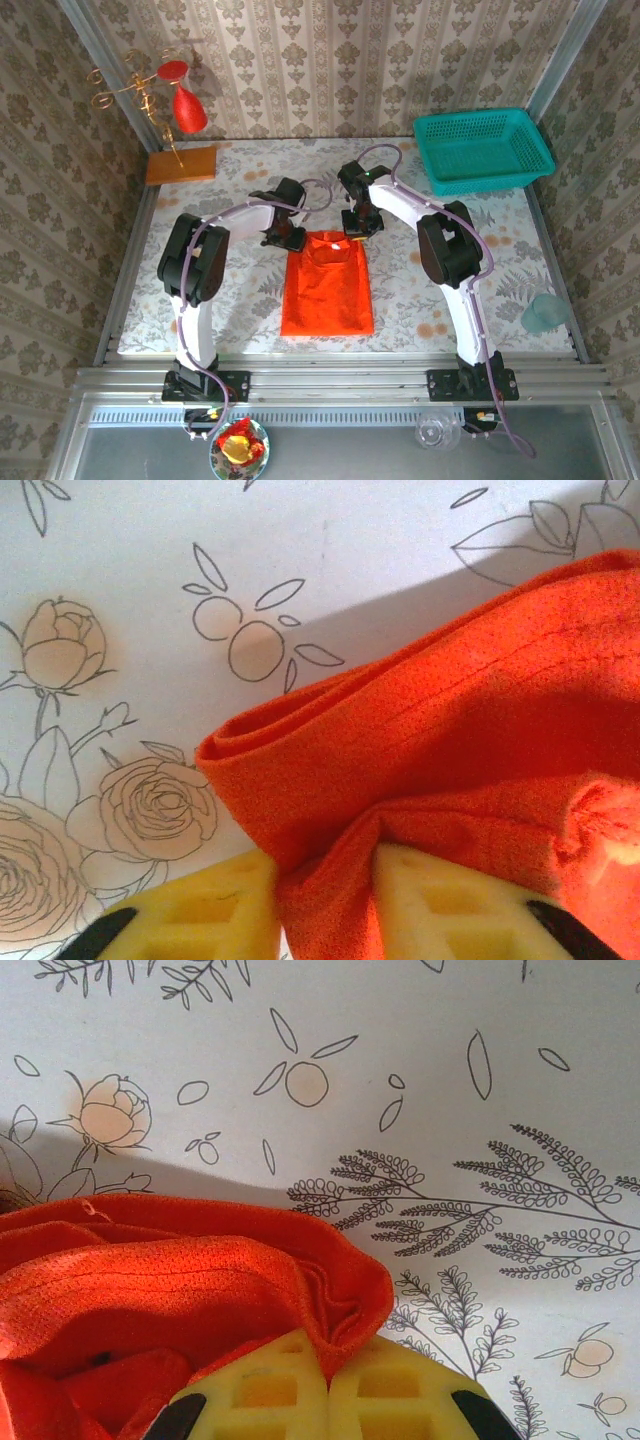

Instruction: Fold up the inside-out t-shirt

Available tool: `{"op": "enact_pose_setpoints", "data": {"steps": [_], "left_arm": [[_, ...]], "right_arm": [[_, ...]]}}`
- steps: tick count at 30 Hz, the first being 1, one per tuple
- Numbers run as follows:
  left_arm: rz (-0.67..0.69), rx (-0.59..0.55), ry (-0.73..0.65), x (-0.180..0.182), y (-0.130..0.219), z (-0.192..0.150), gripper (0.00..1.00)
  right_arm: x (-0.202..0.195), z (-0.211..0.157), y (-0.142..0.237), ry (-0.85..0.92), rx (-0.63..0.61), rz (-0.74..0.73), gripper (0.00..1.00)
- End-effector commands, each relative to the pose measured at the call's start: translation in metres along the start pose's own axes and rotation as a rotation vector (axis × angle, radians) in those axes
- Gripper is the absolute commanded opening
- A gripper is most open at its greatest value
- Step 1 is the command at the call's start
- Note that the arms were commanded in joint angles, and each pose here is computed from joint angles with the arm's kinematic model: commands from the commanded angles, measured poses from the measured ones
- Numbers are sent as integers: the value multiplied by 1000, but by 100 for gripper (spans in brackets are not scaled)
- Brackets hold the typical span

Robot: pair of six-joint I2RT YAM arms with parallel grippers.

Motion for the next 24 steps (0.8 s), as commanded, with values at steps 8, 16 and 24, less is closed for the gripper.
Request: {"op": "enact_pose_setpoints", "data": {"steps": [8,16,24], "left_arm": [[8,38,13,-2,-9,-13,0],[-26,-196,74,18,60,15,0],[-150,-428,85,19,122,47,0]], "right_arm": [[-7,-1,2,-1,0,-32,4],[-27,11,55,-73,-198,-36,1],[-24,28,111,-77,-396,70,0]]}}
Point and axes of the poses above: each hand's point on the last joint's axis, 136 mm out from that joint toward the fingers, its own y axis back along the fingers, its own x axis along the line the jaws close on, z = x × y, the point moved 1 cm from there along y, back along the fingers, and after that the axes turned 3 degrees about y, right-handed, at the moved point
